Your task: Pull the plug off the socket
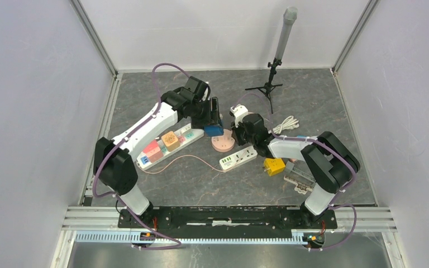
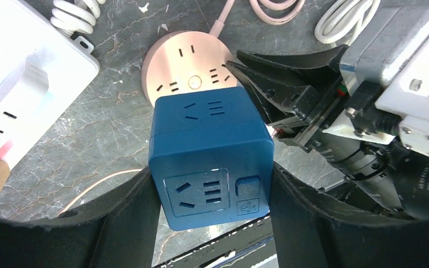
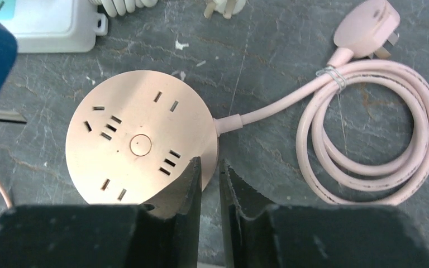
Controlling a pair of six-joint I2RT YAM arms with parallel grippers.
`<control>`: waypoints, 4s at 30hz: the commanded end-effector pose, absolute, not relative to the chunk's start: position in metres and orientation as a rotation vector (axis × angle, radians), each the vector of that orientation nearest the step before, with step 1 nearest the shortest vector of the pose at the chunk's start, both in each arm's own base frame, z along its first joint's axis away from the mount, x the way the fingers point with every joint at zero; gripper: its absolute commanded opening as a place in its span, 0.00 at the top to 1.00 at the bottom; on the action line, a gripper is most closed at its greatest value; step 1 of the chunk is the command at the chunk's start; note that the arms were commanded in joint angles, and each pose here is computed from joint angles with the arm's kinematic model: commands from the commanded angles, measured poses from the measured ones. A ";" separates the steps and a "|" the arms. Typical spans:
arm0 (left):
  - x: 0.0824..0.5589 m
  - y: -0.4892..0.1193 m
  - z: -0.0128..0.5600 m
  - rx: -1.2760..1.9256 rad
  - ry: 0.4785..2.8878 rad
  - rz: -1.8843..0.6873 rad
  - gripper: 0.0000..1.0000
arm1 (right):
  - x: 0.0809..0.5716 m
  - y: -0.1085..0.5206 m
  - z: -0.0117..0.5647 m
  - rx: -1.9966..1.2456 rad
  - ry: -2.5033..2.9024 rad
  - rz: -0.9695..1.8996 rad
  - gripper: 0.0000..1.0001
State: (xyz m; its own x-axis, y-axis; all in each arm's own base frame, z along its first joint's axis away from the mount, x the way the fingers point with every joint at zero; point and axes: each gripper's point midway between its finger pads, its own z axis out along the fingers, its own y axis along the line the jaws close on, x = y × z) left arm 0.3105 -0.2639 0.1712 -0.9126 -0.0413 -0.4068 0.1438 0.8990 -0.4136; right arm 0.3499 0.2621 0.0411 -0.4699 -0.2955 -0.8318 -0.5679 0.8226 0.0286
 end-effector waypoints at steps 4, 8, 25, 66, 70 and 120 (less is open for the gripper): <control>0.341 -0.272 0.191 0.108 2.552 -0.659 0.86 | 0.299 0.210 0.016 -0.647 2.391 0.317 0.70; 0.370 -0.295 0.194 0.085 2.498 -0.733 0.81 | 0.320 0.207 0.067 -0.536 2.281 0.350 0.56; 0.497 -0.367 0.168 -0.018 2.218 -0.929 0.59 | 0.276 0.143 0.098 -0.252 2.138 0.281 0.29; 0.440 -0.212 0.274 -0.120 2.072 -0.490 0.00 | 0.267 0.216 0.147 -0.332 1.942 0.630 0.10; 0.390 -0.174 0.280 -0.205 2.062 -0.426 0.00 | 0.267 0.261 0.162 -0.384 1.902 0.694 0.11; 0.247 -0.079 0.220 -0.406 2.054 -0.309 0.00 | 0.389 0.444 0.080 0.620 2.067 0.726 0.32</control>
